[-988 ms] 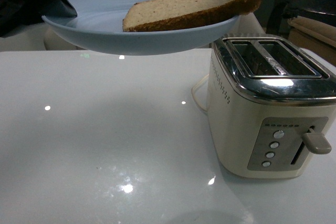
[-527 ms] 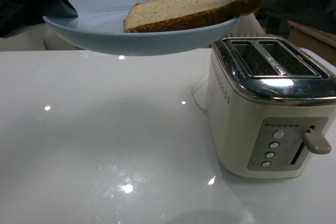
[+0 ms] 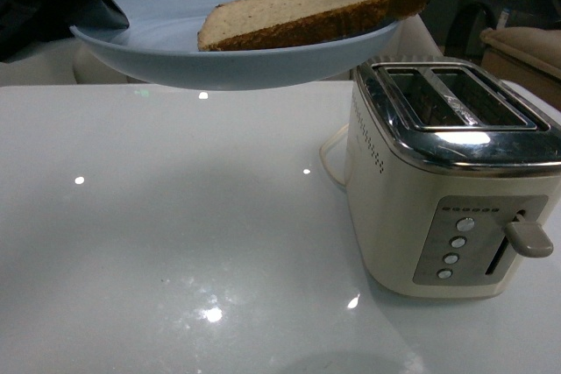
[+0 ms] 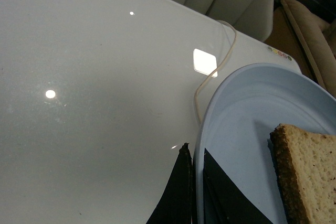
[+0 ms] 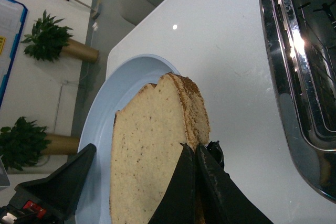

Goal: Left arm holds plate, right arm toasts bread

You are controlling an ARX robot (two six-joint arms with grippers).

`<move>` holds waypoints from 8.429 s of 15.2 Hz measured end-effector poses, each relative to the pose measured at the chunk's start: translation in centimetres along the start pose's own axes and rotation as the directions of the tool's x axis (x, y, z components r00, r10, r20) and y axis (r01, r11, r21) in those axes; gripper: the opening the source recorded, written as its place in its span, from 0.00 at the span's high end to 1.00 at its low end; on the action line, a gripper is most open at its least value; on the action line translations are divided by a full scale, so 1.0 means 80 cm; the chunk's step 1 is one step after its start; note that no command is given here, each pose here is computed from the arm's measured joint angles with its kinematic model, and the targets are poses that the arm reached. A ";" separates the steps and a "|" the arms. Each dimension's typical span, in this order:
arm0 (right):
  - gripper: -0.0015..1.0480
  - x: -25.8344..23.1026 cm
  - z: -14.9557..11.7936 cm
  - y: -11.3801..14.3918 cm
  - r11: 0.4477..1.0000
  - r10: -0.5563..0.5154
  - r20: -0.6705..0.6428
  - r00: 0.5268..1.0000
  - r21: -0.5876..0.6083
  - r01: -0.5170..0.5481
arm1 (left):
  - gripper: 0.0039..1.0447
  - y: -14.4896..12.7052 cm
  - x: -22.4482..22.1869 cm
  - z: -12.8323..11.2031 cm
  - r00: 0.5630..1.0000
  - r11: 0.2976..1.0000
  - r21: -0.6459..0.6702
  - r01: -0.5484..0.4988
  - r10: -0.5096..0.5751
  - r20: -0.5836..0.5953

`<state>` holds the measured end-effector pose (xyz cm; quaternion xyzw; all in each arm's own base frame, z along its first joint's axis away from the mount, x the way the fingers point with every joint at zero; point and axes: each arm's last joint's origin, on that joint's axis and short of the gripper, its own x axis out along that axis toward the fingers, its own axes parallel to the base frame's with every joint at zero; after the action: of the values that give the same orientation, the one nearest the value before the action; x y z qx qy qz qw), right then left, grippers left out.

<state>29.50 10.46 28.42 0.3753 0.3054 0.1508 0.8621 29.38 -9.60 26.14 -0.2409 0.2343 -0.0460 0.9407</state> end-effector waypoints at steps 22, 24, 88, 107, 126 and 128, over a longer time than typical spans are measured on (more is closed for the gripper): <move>0.98 -0.074 0.098 0.000 0.660 -0.296 0.452 0.842 -0.540 0.522 | 0.97 0.000 0.000 0.000 1.000 1.000 -0.001 0.000 0.000 0.002; 0.98 -0.059 0.092 0.001 0.661 -0.286 0.432 0.855 -0.557 0.502 | 0.97 0.000 0.000 0.000 1.000 1.000 -0.001 0.000 0.000 0.002; 0.98 -0.183 -0.137 -0.174 0.677 -0.033 0.638 0.770 -0.552 0.486 | 0.97 0.001 0.000 0.001 1.000 1.000 -0.002 -0.001 0.001 0.004; 0.56 -0.193 -0.163 -0.189 0.676 -0.027 0.642 0.766 -0.552 0.487 | 0.97 0.000 0.000 0.001 1.000 1.000 -0.002 0.000 0.000 0.004; 0.06 -0.193 -0.163 -0.189 0.676 -0.027 0.642 0.766 -0.552 0.487 | 0.97 -0.003 -0.001 0.020 0.990 0.951 0.308 -0.026 -0.019 0.141; 0.06 -0.193 -0.163 -0.189 0.676 -0.027 0.642 0.766 -0.552 0.487 | 0.97 0.029 0.029 0.037 0.988 0.970 0.231 -0.077 0.043 0.150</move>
<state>9.72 0.00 16.70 0.0024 -0.0026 0.0000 1.0000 32.73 -6.74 26.39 -0.1228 0.1660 -0.0275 0.9781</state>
